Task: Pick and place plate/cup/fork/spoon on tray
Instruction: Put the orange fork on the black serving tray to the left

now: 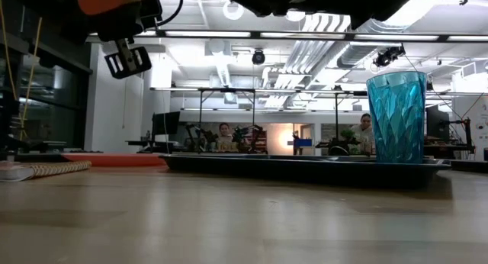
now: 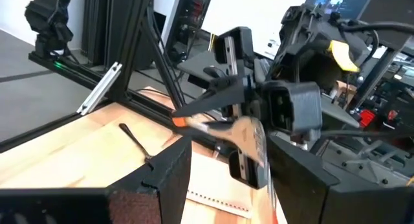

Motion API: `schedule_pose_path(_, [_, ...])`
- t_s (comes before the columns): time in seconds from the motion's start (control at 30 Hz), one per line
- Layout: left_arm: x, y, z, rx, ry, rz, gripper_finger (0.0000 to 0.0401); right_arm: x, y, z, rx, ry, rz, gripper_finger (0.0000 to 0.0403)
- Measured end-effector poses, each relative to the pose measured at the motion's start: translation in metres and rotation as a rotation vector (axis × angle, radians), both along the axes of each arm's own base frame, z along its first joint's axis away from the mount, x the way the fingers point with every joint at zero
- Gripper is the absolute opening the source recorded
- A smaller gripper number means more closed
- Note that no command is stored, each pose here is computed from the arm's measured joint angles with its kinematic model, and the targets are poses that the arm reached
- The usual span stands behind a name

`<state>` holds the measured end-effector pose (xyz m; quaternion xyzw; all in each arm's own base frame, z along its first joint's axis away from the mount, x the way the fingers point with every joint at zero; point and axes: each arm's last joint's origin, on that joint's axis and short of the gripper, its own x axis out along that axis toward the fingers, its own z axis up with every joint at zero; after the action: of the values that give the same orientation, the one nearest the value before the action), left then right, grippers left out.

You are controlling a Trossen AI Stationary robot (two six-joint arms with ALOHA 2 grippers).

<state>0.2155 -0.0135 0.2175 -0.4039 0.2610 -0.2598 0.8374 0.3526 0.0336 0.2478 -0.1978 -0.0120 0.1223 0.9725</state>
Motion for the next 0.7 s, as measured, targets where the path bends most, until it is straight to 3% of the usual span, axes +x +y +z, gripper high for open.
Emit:
schedule_pose_path(0.2, [0.0004,0.0000,-0.0006,0.017,-0.013,-0.007,0.0038,-0.0002,0.0017,-0.0002,-0.003,0.002,0.009,0.0186])
schedule_pose_path(0.5, [0.0003,0.0000,-0.0020,0.022,-0.003,-0.004,0.0038,-0.0001,0.0013,0.0009,0.000,-0.009,0.005,0.0128])
schedule_pose_path(0.7, [0.0001,0.0001,-0.0028,0.020,0.010,-0.001,0.0038,-0.0001,0.0016,0.0024,0.003,-0.025,0.007,0.0118])
